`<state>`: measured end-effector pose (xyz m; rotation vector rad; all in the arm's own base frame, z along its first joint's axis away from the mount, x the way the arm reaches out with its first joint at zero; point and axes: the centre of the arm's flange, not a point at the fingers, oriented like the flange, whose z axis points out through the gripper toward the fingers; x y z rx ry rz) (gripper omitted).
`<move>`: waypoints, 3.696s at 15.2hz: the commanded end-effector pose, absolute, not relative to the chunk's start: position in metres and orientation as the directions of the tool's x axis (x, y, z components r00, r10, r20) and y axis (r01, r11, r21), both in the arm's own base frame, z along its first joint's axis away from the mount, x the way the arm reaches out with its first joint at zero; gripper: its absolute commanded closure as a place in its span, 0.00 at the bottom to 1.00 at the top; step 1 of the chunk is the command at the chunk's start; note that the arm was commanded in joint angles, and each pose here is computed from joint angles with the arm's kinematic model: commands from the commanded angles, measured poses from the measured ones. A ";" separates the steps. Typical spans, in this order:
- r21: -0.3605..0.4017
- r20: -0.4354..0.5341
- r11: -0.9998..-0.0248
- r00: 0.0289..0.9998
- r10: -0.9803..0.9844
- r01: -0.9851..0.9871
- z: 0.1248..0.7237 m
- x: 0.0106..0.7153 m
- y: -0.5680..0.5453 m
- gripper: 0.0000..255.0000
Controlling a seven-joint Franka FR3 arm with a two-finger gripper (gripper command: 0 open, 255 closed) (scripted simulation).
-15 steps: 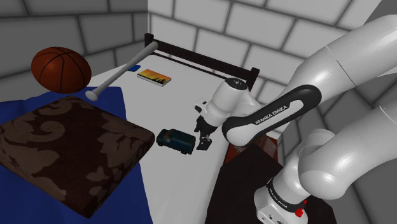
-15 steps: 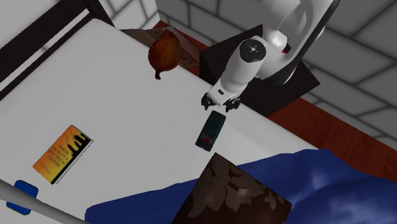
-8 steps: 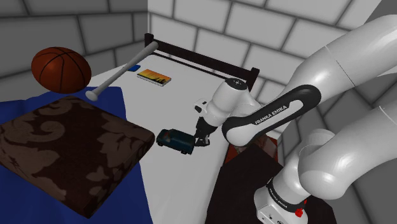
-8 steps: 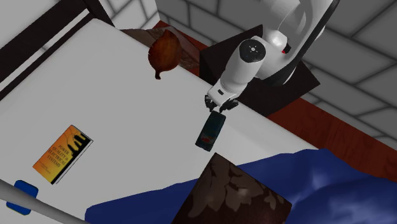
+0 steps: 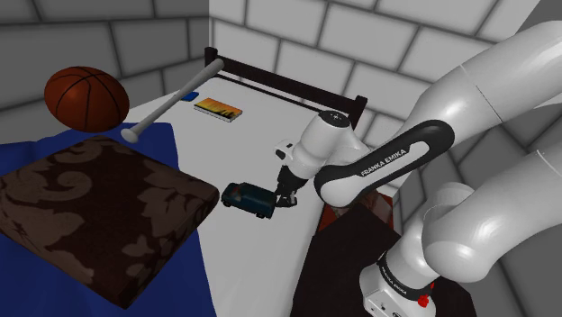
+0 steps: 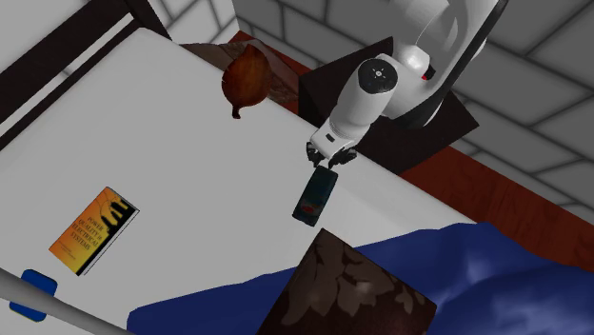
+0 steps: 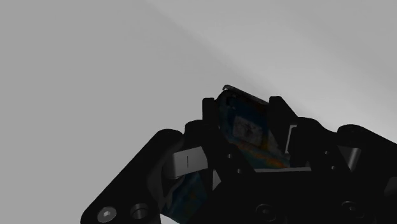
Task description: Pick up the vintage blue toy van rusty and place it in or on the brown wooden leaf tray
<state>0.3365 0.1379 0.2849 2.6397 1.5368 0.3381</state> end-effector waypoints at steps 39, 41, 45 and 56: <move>0.169 0.155 -0.498 0.476 0.866 0.851 0.398 0.351 -0.125 1.00; 0.169 0.155 -0.498 0.476 0.866 0.851 0.399 0.352 -0.152 1.00; 0.169 0.155 -0.498 0.476 0.866 0.851 0.402 0.355 -0.204 1.00; 0.317 0.001 -0.662 0.698 0.716 0.679 0.338 0.376 -0.050 0.00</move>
